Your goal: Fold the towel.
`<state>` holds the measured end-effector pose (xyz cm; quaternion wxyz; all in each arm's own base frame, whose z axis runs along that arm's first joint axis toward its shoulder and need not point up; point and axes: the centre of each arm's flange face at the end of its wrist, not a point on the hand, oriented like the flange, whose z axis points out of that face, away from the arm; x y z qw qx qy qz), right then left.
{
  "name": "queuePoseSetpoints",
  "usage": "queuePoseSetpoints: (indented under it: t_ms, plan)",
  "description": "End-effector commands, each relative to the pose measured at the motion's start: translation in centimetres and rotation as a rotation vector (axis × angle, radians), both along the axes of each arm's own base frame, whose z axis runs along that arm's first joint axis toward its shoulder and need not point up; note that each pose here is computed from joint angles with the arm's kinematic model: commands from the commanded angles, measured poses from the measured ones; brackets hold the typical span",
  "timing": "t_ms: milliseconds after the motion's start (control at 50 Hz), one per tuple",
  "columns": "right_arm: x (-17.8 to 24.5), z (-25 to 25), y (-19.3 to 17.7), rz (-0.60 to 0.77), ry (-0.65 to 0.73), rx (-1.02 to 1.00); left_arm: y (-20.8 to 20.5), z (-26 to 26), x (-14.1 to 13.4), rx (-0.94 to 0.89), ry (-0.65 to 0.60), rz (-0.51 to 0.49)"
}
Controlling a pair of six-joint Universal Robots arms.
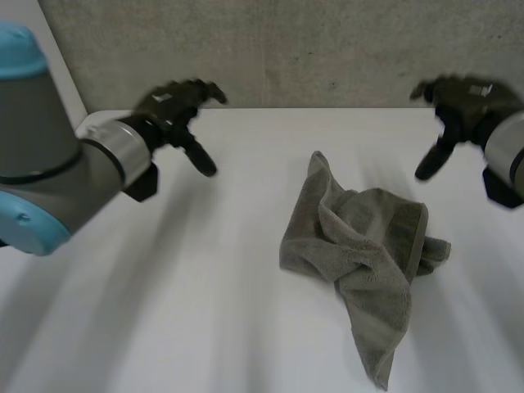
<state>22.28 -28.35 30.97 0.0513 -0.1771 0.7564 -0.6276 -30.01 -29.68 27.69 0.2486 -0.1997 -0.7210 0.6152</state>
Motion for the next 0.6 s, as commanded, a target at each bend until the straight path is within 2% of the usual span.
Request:
queuePoseSetpoints:
  t_ms: [20,60,160,320,440,600]
  plan:
    - [-0.4,-5.6,2.2,0.021,0.028,0.191,-0.2,-3.6,-3.4,0.028,0.018,-0.249]
    - [-1.1,-7.6,3.2,0.019,-0.018,0.261,0.2,-4.7,-4.9,0.039,0.025,-0.352]
    - [-1.7,-10.5,4.9,0.048,-0.117,0.395,0.7,-6.7,-6.5,0.035,-0.005,-0.448]
    - [-1.5,-13.4,7.5,0.115,-0.188,0.54,2.1,-10.5,-9.0,-0.02,-0.116,-0.553]
    - [-1.6,-14.6,7.7,0.115,-0.189,0.547,3.4,-13.5,-10.4,-0.027,-0.181,-0.611]
    - [-1.7,-15.9,7.8,0.106,-0.182,0.587,4.9,-15.0,-11.5,-0.041,-0.214,-0.658]
